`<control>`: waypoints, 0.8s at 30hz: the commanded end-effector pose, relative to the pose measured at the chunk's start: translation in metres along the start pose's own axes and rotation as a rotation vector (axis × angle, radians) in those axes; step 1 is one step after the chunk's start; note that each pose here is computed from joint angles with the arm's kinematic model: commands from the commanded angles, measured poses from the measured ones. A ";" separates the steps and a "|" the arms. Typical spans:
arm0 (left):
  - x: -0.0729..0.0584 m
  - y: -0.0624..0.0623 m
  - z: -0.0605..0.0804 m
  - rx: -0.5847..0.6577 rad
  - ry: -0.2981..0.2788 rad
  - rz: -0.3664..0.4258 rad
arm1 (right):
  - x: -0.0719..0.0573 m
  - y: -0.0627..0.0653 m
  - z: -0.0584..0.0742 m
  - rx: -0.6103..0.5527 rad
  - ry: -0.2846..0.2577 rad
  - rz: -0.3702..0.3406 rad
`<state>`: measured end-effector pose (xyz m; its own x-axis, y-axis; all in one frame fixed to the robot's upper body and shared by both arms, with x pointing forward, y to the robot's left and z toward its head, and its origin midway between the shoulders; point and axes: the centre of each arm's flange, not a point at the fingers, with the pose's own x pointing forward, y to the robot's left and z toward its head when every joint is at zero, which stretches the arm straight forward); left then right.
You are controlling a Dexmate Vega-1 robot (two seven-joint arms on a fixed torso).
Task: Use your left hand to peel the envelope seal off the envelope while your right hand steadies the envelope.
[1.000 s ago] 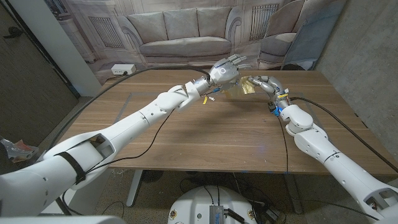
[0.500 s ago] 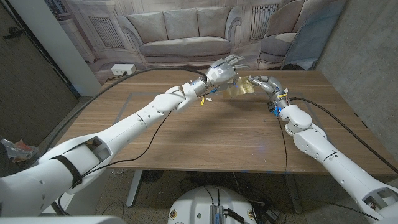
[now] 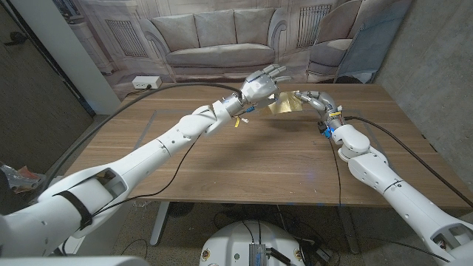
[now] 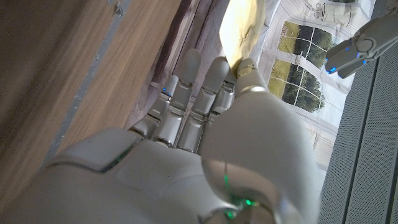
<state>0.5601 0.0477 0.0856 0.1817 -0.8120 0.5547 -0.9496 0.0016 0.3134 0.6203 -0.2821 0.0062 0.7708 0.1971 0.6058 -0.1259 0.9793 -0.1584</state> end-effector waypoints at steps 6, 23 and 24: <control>-0.013 0.009 -0.001 0.005 0.030 0.034 | -0.004 -0.001 0.000 -0.007 0.015 -0.015; -0.024 0.014 -0.002 -0.013 0.091 0.103 | -0.007 0.002 0.001 -0.078 0.081 -0.022; -0.024 0.014 -0.002 -0.011 0.091 0.095 | -0.007 0.002 0.001 -0.073 0.082 -0.022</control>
<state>0.5480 0.0631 0.0789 0.1485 -0.7779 0.6106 -0.9579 0.0401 0.2841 0.6195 -0.2846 0.0021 0.8074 0.1664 0.5660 -0.0809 0.9816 -0.1732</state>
